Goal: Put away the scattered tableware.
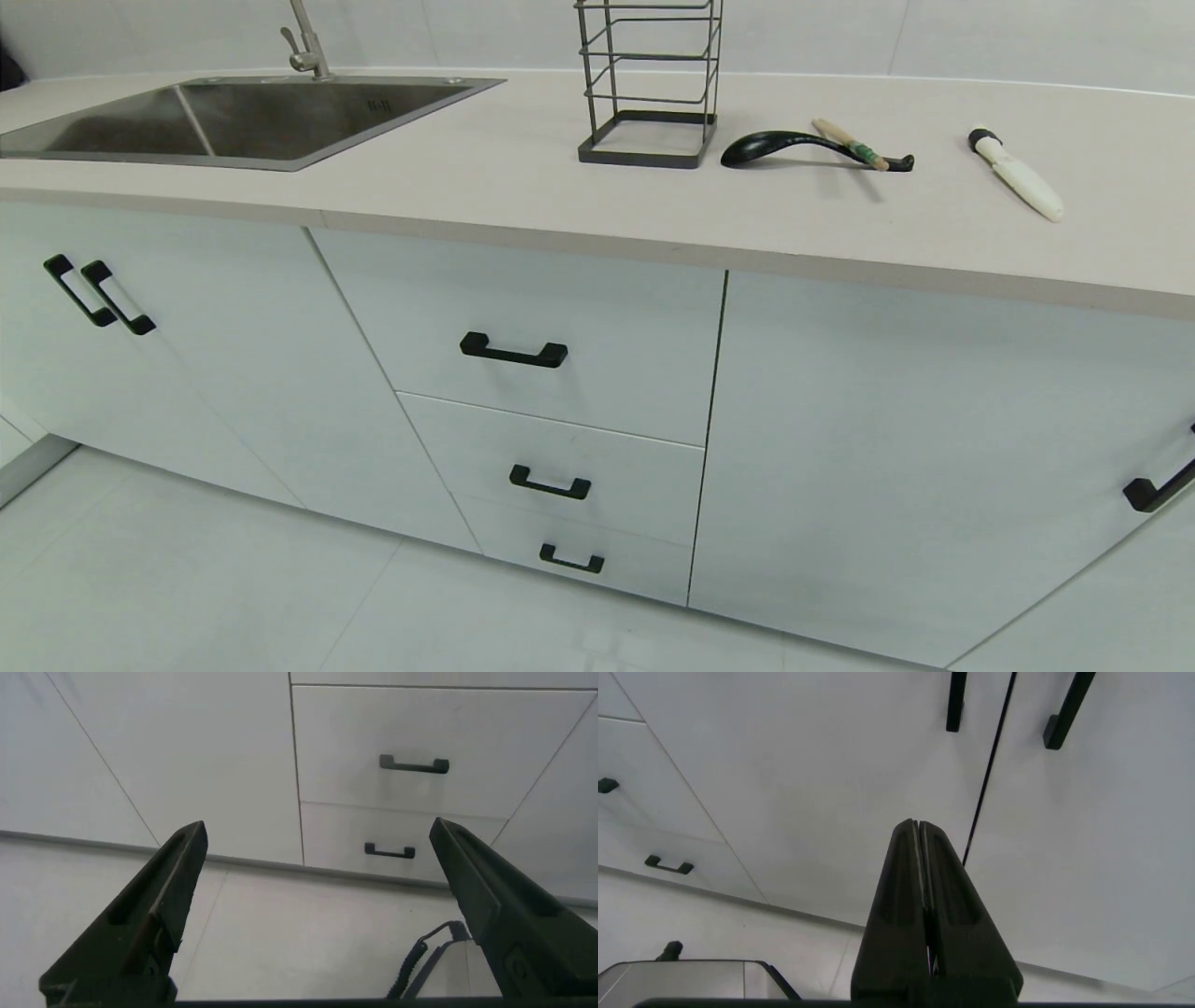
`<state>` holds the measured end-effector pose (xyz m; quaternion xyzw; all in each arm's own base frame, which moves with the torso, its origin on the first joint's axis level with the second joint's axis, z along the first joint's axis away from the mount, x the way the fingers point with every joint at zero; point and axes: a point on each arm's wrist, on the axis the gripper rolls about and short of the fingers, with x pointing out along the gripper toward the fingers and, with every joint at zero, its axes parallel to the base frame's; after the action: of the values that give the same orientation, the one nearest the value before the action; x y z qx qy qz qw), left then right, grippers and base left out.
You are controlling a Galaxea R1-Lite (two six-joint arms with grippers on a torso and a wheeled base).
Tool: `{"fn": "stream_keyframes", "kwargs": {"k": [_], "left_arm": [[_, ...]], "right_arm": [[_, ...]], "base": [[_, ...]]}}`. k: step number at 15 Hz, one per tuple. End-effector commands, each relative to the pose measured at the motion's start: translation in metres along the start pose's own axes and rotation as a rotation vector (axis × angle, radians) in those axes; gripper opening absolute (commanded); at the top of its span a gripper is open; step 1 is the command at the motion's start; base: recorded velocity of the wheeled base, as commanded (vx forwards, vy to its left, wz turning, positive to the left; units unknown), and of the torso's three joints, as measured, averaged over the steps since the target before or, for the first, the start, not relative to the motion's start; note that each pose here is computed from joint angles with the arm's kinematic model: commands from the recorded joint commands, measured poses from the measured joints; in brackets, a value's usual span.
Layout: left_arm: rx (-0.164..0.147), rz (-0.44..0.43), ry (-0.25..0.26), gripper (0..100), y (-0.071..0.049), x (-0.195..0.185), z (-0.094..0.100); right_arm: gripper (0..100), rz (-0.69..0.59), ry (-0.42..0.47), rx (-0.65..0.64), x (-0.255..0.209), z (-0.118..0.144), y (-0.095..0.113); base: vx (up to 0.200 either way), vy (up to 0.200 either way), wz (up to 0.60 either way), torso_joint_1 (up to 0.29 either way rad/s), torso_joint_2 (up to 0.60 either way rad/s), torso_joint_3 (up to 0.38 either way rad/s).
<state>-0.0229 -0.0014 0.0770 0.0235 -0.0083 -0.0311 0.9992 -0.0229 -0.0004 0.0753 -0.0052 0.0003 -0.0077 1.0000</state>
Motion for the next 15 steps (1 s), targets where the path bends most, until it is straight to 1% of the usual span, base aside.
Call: {"fn": "stream_keyframes", "kwargs": {"k": [1, 2, 3, 4, 5, 6, 7, 8, 9, 10, 11, 12, 13, 14, 15], "left_arm": [[0.012, -0.028, -0.087, 100, 0.0, -0.002, 0.013], [0.025, -0.11, -0.175, 100, -0.001, -0.006, 0.034], [0.042, -0.149, -0.163, 100, -0.001, -0.003, 0.046], [0.078, -0.157, -0.136, 100, -0.001, 0.001, 0.053], [0.105, -0.163, -0.121, 100, -0.001, 0.005, 0.057], [0.235, -0.293, -0.094, 100, -0.001, 0.015, 0.069], [0.334, -0.419, -0.072, 100, -0.003, 0.027, 0.073], [0.402, -0.501, -0.046, 100, -0.004, 0.039, 0.075], [0.517, -0.589, -0.011, 100, -0.005, 0.061, 0.079], [0.596, -0.635, 0.01, 100, -0.006, 0.081, 0.084], [0.674, -0.702, 0.015, 100, -0.008, 0.1, 0.09], [0.723, -0.753, 0.024, 100, -0.01, 0.112, 0.09], [0.748, -0.815, 0.062, 100, -0.013, 0.119, 0.082], [0.769, -0.922, 0.117, 100, -0.02, 0.124, 0.072], [0.791, -0.993, 0.151, 100, -0.025, 0.129, 0.068]], "right_arm": [[0, 0.0, 0.001, 0.0, 0.0, 0.0, 0.0], [0, 0.0, 0.001, 0.0, 0.0, 0.0, 0.0], [0, 0.0, 0.001, 0.0, 0.0, 0.0, 0.0], [0, 0.0, 0.001, 0.0, 0.0, 0.0, 0.0], [0, 0.0, 0.001, 0.0, 0.0, 0.0, 0.0], [0, 0.002, 0.001, 0.0, 0.0, 0.0, 0.0], [0, 0.0, 0.001, 0.0, 0.0, 0.0, 0.0], [0, 0.0, 0.001, 0.0, 0.0, 0.0, 0.0], [0, 0.002, 0.001, 0.0, 0.0, 0.0, 0.0], [0, 0.0, 0.001, 0.0, 0.0, 0.0, 0.0], [0, 0.0, 0.001, 0.0, 0.0, 0.0, 0.0], [0, 0.0, 0.001, 0.0, 0.0, 0.0, 0.0], [0, 0.0, 0.001, 0.0, 0.0, 0.0, 0.0], [0, 0.0, 0.001, 0.0, 0.0, 0.0, 0.0], [0, 0.002, 0.001, 0.0, 0.0, 0.0, 0.0]], "base": [[0.0, 0.0, 0.0, 0.0, 0.0, 0.0], [0.0, 0.0, 0.0, 0.0, 0.0, 0.0], [0.0, 0.0, 0.0, 0.0, 0.0, 0.0], [0.0, 0.0, 0.0, 0.0, 0.0, 0.0], [0.0, 0.0, 0.0, 0.0, 0.0, 0.0], [0.0, 0.0, 0.0, 0.0, 0.0, 0.0], [0.0, 0.0, 0.0, 0.0, 0.0, 0.0], [0.0, 0.0, 0.0, 0.0, 0.0, 0.0], [0.0, 0.0, 0.0, 0.0, 0.0, 0.0], [0.0, 0.0, 0.0, 0.0, 0.0, 0.0], [0.0, 0.0, 0.0, 0.0, 0.0, 0.0], [0.0, 0.0, 0.0, 0.0, 0.0, 0.0], [0.0, 0.0, 0.0, 0.0, 0.0, 0.0], [0.0, 0.0, 0.0, 0.0, 0.0, 0.0], [0.0, 0.0, 0.0, 0.0, 0.0, 0.0]]}}
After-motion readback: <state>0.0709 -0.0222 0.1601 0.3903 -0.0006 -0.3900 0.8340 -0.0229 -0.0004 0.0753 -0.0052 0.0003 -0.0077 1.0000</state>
